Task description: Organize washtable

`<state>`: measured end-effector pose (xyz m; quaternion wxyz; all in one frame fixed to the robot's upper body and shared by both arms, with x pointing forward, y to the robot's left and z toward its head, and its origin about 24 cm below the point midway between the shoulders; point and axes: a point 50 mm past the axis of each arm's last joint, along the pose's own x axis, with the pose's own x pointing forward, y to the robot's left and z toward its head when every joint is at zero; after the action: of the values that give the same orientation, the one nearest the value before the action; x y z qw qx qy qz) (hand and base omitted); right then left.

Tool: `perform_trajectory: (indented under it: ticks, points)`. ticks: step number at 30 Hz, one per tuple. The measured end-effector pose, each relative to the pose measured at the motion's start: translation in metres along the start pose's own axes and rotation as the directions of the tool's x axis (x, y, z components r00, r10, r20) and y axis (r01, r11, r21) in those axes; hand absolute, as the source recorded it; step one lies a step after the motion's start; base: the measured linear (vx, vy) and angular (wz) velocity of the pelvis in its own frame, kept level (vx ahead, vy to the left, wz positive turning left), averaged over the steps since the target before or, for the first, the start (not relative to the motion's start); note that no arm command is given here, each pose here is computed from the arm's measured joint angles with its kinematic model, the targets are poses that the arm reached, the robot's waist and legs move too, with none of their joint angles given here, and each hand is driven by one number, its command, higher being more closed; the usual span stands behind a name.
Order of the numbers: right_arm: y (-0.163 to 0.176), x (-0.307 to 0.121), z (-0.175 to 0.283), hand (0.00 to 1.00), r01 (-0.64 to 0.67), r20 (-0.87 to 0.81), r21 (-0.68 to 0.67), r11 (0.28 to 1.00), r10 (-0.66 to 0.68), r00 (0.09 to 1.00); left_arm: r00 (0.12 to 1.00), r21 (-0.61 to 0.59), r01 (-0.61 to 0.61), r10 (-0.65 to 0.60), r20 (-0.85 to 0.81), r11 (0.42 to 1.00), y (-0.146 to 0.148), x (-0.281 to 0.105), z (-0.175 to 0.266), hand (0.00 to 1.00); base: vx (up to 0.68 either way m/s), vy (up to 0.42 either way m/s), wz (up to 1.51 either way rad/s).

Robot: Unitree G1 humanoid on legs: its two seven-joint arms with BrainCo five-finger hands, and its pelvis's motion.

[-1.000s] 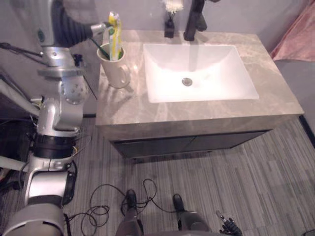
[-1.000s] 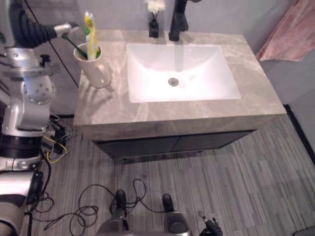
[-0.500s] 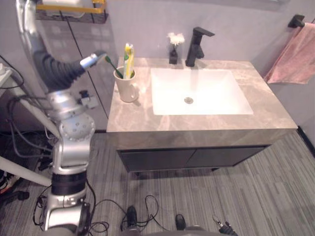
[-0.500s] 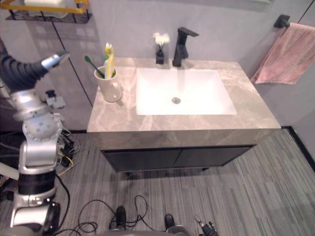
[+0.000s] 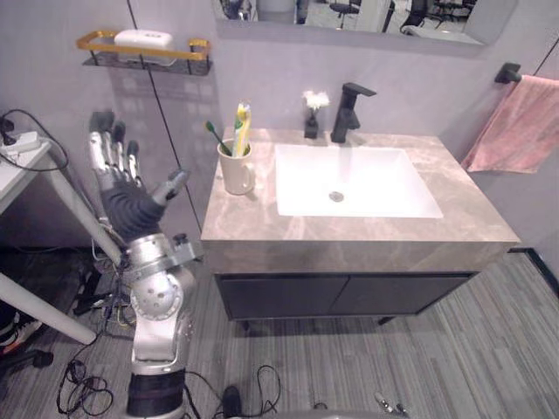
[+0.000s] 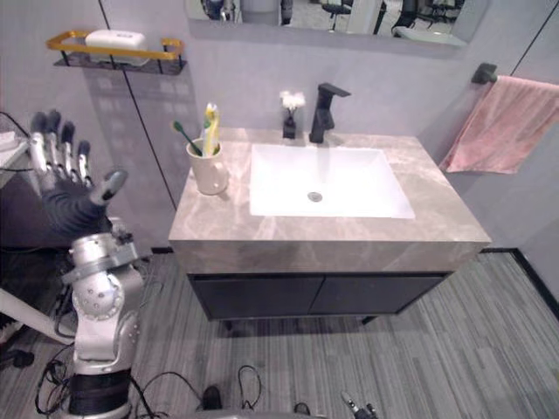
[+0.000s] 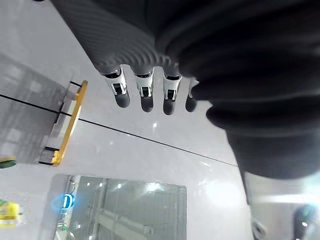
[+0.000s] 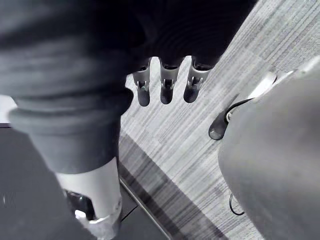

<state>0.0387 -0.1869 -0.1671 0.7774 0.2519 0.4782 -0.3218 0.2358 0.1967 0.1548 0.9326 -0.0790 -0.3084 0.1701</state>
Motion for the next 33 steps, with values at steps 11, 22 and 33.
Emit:
perform_trajectory:
  ticks: [11,22,33]
  points:
    - [-0.004,-0.002,-0.006,0.0,0.025,-0.018,0.022,0.999,-0.025,1.0,0.984,0.018,0.0,0.003,-0.177,1.0,0.009,-0.015,-0.033,1.0,-0.01,0.003,0.0]
    - [-0.006,-0.002,-0.01,0.0,0.046,-0.032,0.018,0.999,-0.045,0.998,0.958,0.029,0.056,-0.046,-0.284,0.998,0.002,-0.025,-0.054,1.0,-0.01,0.006,-0.01]
    - [0.001,-0.001,-0.006,0.0,0.032,-0.018,0.005,0.999,-0.032,0.999,0.942,0.072,0.098,-0.069,-0.329,0.993,0.0,-0.018,-0.069,1.0,-0.01,0.009,0.0]
